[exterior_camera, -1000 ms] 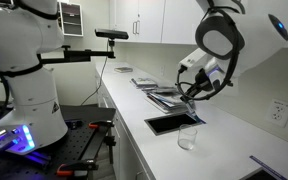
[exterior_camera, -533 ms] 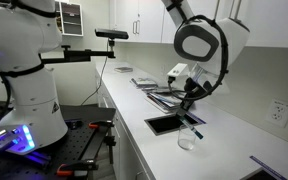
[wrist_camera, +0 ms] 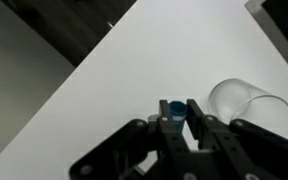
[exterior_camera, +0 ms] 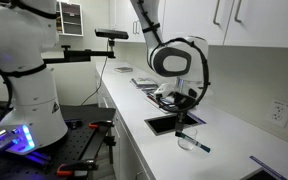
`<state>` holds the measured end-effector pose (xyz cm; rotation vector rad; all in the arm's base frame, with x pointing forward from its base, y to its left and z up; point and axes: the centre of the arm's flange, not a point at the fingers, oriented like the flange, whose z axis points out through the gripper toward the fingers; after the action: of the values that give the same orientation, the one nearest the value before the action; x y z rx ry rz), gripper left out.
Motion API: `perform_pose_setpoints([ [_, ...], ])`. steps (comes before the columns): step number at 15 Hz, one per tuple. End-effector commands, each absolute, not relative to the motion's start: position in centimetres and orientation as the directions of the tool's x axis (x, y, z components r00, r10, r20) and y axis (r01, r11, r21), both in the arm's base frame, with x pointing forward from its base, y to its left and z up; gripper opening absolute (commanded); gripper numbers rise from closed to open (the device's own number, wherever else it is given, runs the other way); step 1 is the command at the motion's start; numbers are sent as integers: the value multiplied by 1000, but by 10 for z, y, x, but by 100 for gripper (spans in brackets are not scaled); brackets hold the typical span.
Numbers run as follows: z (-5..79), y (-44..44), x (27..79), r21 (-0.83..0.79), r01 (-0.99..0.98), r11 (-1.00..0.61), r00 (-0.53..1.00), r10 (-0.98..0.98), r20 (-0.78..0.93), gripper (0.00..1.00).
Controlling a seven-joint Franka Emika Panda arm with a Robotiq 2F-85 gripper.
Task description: Put the marker on the countertop
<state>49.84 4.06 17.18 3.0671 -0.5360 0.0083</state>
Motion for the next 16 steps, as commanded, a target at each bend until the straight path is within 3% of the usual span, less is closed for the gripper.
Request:
perform_pose_setpoints([
  [1, 149, 50, 488, 46, -361, -932, 932, -358, 59, 6],
  [10, 112, 48, 484, 43, -415, -909, 907, -411, 90, 6],
  [11, 111, 49, 483, 58, -415, -908, 908, -410, 85, 48],
  [12, 111, 48, 482, 72, -412, -908, 910, -407, 82, 49],
  [16, 123, 35, 480, 69, -418, -906, 906, -410, 106, 78],
])
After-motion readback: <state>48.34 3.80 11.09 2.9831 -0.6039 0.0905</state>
